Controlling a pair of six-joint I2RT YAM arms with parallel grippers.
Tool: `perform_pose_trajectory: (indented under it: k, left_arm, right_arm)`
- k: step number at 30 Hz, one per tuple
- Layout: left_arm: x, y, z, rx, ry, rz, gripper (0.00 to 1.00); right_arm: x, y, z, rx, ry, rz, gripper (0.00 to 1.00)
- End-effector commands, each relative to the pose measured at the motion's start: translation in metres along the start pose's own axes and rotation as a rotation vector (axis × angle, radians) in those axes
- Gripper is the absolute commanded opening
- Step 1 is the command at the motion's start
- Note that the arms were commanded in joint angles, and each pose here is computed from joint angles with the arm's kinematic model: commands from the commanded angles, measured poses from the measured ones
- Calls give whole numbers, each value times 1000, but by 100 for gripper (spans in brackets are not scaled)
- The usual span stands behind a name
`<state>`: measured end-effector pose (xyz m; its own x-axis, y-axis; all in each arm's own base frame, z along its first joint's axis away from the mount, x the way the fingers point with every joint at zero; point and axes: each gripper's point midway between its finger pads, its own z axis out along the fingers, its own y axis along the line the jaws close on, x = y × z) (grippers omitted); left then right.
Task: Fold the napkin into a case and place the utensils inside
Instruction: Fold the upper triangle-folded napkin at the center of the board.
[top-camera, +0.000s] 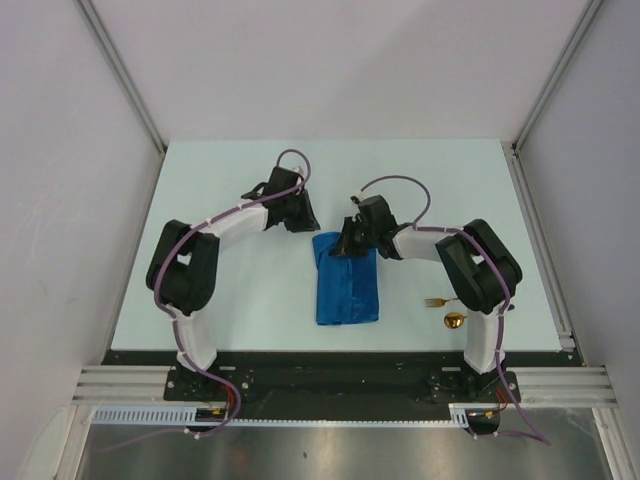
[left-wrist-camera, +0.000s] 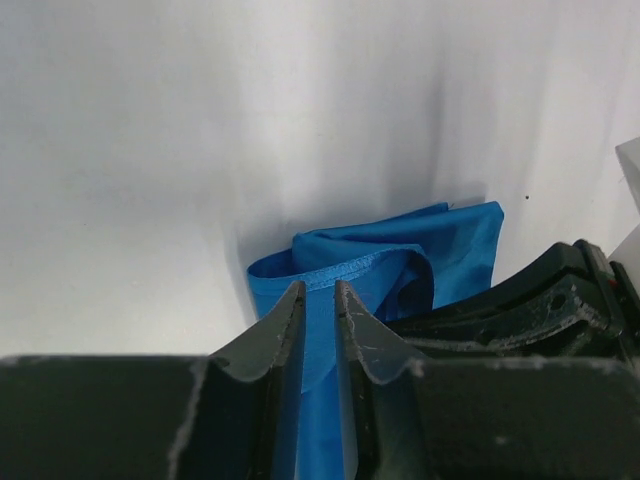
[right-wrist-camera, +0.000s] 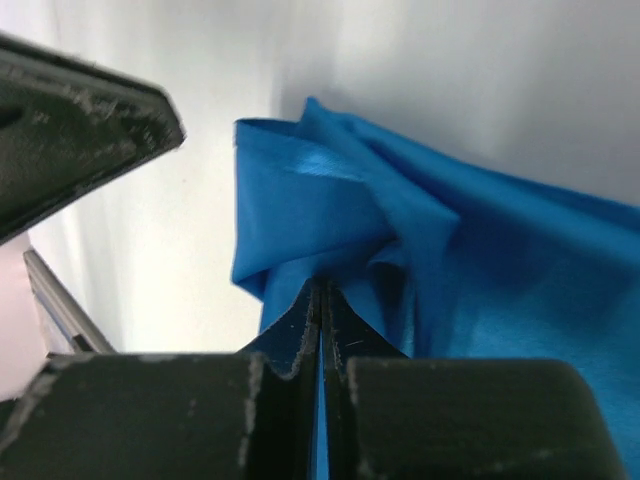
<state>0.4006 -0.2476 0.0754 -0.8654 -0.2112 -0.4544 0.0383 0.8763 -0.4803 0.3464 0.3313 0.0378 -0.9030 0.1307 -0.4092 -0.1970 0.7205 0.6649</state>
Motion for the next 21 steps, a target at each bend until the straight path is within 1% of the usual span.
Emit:
perform_pose_trajectory:
  k: [1,15,21]
  left_arm:
    - [-23,-32,-8,95,-45,-3,22]
    - [-7,-41,7,137,18,47,24]
    - [0,-52,-5,126,-23,98,24]
  right_arm:
    - [-23,-15,0,57,-73,9,0]
    - [-32,-47,-6,93,-84,-4,0]
    - [-32,-58,-6,59,-56,15,0]
